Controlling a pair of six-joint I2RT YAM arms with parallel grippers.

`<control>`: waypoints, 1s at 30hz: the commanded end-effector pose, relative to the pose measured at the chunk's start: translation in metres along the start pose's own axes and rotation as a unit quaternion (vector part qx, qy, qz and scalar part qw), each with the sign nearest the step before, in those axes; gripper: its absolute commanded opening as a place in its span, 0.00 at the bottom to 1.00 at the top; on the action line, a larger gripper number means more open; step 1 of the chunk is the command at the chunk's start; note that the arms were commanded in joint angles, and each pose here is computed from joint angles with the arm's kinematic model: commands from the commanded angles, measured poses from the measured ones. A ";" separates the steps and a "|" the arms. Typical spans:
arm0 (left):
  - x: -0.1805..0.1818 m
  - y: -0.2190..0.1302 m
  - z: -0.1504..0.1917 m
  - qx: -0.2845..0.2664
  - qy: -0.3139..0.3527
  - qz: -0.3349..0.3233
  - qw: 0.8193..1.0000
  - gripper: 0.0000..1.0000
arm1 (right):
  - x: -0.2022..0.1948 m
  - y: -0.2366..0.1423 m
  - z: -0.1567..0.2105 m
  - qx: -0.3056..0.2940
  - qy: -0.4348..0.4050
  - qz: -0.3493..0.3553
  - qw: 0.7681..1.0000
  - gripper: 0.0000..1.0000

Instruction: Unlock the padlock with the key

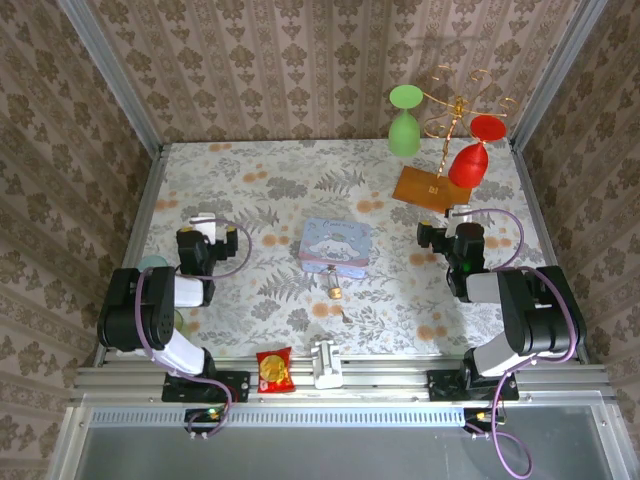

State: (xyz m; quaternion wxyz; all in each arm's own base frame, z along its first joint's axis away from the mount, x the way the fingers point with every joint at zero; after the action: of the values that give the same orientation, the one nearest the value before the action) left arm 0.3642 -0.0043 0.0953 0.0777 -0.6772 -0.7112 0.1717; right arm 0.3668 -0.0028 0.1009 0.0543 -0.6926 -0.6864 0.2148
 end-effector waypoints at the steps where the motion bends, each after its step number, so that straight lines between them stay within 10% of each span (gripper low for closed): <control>1: -0.007 0.002 -0.012 -0.015 0.010 0.016 1.000 1.00 | -0.001 0.002 -0.008 -0.011 -0.007 -0.004 1.000 1.00; 30: -0.002 0.005 -0.013 -0.007 -0.009 0.028 1.000 1.00 | 0.000 0.003 -0.008 -0.010 -0.008 -0.006 1.000 1.00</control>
State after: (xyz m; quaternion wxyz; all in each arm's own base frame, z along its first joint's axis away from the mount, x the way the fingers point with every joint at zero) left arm 0.3657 -0.0027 0.0954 0.0771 -0.6852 -0.7022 0.1775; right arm 0.3669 -0.0023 0.1009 0.0545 -0.6915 -0.6877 0.2143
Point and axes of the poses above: each hand's point on the last joint's axis, 136 mm out from that joint toward the fingers, its own y axis out along the fingers, its own x axis along the line the jaws close on, z = x × y, the point moved 3 cm from there along -y, back along the fingers, and after that the axes turned 15 degrees about -y, right-handed, at the moved point
